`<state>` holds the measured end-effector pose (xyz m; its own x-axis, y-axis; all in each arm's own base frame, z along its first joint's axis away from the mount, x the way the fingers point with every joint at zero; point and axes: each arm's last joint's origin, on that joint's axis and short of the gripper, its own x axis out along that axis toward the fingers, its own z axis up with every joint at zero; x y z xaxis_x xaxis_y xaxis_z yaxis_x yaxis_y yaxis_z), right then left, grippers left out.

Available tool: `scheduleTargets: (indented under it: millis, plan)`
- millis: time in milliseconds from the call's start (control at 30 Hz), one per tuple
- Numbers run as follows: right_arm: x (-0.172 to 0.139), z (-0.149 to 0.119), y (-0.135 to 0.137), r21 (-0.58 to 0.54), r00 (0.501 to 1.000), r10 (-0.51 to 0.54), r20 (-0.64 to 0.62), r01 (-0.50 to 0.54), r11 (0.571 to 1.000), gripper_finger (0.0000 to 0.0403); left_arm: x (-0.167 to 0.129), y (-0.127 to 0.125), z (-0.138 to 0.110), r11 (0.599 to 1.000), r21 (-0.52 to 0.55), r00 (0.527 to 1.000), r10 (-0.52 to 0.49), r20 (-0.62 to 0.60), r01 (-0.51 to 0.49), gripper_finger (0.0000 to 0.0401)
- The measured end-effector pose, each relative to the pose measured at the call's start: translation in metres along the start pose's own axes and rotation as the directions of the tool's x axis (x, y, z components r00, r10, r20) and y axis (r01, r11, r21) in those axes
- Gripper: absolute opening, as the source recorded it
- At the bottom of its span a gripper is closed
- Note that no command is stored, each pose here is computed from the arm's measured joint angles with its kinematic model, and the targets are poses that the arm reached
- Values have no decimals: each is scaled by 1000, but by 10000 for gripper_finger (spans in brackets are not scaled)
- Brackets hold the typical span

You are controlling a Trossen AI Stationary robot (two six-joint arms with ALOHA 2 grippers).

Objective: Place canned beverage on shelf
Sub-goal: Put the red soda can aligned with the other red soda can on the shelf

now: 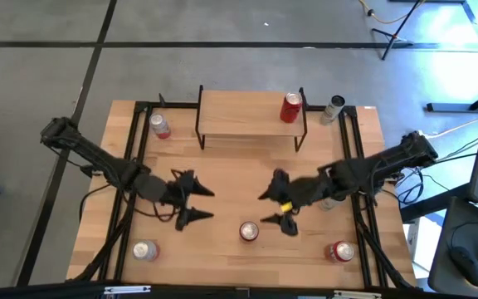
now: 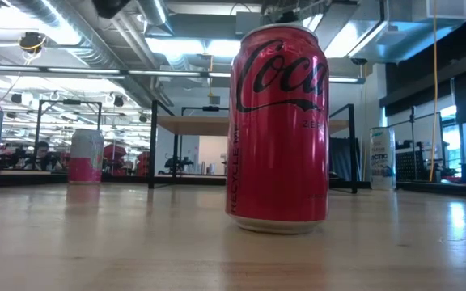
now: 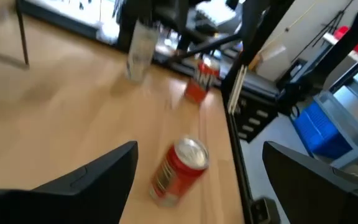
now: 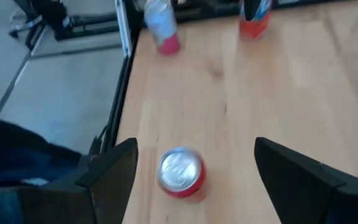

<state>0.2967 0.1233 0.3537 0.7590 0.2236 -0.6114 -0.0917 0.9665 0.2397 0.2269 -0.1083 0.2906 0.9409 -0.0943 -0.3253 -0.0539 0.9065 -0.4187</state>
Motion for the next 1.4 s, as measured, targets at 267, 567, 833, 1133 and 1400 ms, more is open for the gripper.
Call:
scheduleTargets:
  millis: [267, 567, 833, 1133, 1400]
  plan:
    - [31, -20, 25, -14, 995, 16, -98, -18, 1000, 308, 26, -22, -43, 999, -46, 995, 14, -103, -19, 339]
    - [62, -44, 34, 36, 973, -29, -230, 38, 999, 308, 56, -30, -79, 997, -63, 989, 31, -143, -41, 339]
    - [73, -64, 44, -71, 981, -131, -143, 122, 990, 308, 86, -23, -101, 996, -62, 990, 56, -131, -65, 339]
    - [97, -87, 35, -23, 991, -119, 63, 120, 992, 308, 99, -14, -105, 993, -72, 989, 85, -119, -94, 339]
    - [124, -105, 24, -25, 979, -182, 93, 185, 982, 308, 102, -9, -101, 990, -78, 989, 107, -107, -115, 339]
